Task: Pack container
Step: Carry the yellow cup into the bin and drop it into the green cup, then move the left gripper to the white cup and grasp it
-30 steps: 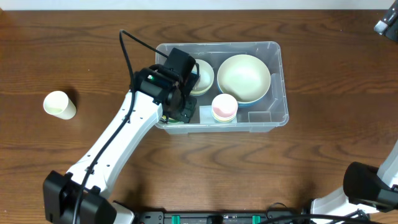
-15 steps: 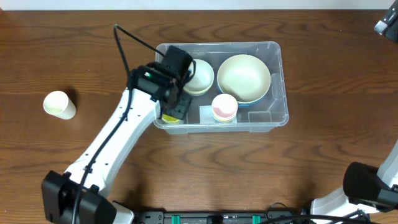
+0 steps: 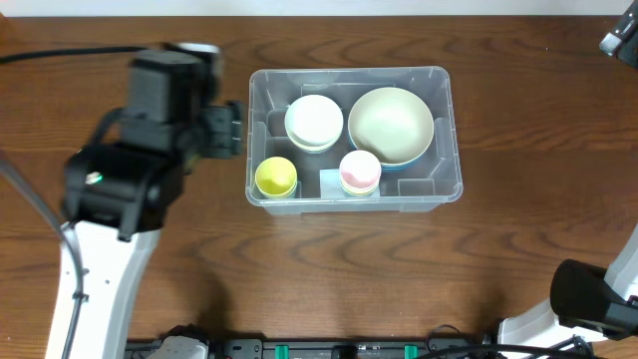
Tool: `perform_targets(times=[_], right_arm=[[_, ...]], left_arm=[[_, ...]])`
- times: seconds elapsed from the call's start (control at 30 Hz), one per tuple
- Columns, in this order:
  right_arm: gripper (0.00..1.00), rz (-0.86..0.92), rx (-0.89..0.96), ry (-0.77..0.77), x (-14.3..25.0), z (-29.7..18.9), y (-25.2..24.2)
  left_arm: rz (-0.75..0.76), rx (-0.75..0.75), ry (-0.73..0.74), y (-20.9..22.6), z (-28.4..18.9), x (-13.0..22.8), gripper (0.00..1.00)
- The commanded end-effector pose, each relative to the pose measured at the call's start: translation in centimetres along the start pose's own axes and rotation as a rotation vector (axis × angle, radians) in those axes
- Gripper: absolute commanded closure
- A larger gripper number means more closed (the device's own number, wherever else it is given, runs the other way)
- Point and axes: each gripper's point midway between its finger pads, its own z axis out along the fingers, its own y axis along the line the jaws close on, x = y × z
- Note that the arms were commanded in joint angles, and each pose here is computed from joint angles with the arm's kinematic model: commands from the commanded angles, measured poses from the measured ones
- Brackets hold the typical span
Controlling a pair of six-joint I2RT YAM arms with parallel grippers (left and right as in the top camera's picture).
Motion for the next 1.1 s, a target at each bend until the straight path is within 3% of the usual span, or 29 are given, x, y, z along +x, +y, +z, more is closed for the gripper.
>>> perform_targets(times=[0.0,0.13,0.4,0.8,1.07], right_arm=[[0.01,0.022,0.014,-0.005,-0.1,0.0,-0.4],[0.01,0.022,0.014,-0.005,-0.1,0.0,-0.4],[0.01,0.022,0.014,-0.005,-0.1,0.0,-0.4],[0.01,0.022,0.014,-0.005,-0.1,0.0,-0.4],[0.01,0.022,0.014,-0.005,-0.1,0.0,-0.4]], left_arm=[[-0.087,-0.095,0.006,3.8,0.6,-0.3,0.25],[-0.23,-0.188,0.031,8.2,2.2,-0.1,0.25],[-0.335,-0.29,0.154,13.8,8.7,1.5,0.25],[-0.558,-0.417,0.464,22.4,17.2,10.6,0.2],[-0.578,-0.425,0.583,24.1,20.1,14.6,0.2]])
